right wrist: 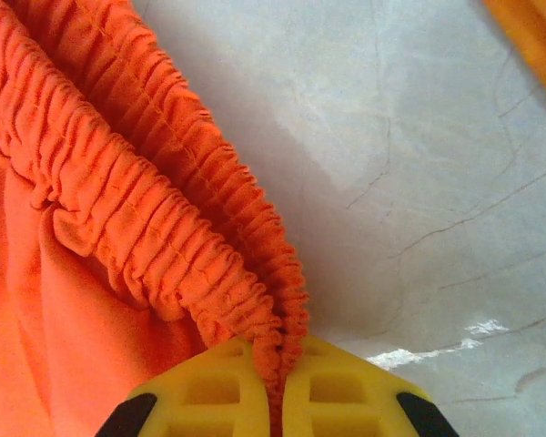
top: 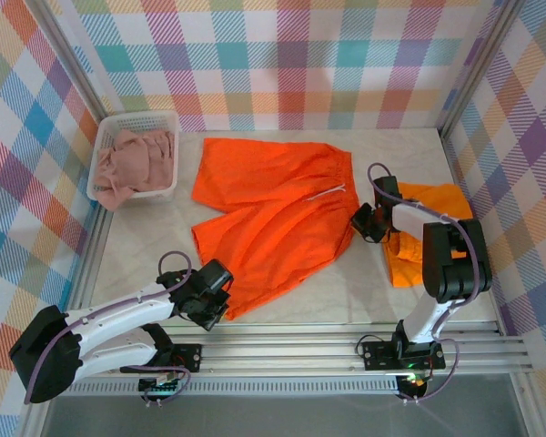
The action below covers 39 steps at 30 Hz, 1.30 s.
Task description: Fold and stack the shorts
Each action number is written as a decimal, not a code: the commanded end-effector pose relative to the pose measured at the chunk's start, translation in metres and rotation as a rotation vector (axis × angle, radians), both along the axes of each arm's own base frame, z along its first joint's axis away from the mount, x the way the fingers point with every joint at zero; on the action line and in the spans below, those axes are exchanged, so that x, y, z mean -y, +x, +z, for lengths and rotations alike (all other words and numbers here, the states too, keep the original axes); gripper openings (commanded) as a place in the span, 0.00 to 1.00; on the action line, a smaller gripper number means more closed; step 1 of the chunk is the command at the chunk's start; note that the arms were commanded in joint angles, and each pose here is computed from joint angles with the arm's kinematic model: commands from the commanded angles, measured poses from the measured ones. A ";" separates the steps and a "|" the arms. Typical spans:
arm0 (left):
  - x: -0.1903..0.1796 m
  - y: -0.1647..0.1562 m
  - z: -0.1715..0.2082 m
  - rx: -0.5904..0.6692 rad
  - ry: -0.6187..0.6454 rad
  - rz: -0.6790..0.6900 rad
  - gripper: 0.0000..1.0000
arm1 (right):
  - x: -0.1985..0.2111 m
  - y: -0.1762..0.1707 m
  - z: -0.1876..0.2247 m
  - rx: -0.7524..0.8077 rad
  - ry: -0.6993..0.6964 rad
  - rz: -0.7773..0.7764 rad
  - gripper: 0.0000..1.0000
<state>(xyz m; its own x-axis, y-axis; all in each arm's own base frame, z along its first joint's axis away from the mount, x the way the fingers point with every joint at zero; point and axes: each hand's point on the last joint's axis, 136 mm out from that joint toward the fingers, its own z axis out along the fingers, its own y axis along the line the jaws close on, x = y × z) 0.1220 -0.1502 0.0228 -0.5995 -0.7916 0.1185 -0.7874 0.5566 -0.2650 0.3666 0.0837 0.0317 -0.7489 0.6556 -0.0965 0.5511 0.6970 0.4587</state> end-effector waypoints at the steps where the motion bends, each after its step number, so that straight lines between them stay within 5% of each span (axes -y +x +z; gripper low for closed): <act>1: -0.006 0.012 0.016 0.059 -0.004 0.020 0.00 | 0.002 -0.006 0.015 0.021 0.003 0.017 0.00; 15: -0.056 0.075 0.121 0.272 -0.056 0.008 0.00 | -0.012 -0.033 0.094 0.137 0.070 0.142 0.00; 27: -0.094 0.129 0.266 0.571 0.067 -0.005 0.00 | -0.035 -0.054 0.177 0.275 0.198 0.255 0.00; 39: -0.129 0.119 0.384 0.812 0.249 -0.005 0.00 | -0.054 -0.094 0.206 0.281 0.293 0.378 0.00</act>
<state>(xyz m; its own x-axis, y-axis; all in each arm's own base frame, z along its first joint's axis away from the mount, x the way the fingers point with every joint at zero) 0.2542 -0.0381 0.3982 -0.4535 -0.7619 -0.4623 -0.3855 0.6354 -0.6690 0.2874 0.1287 0.2232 -0.8858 0.4279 -0.1794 0.1712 0.6608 0.7308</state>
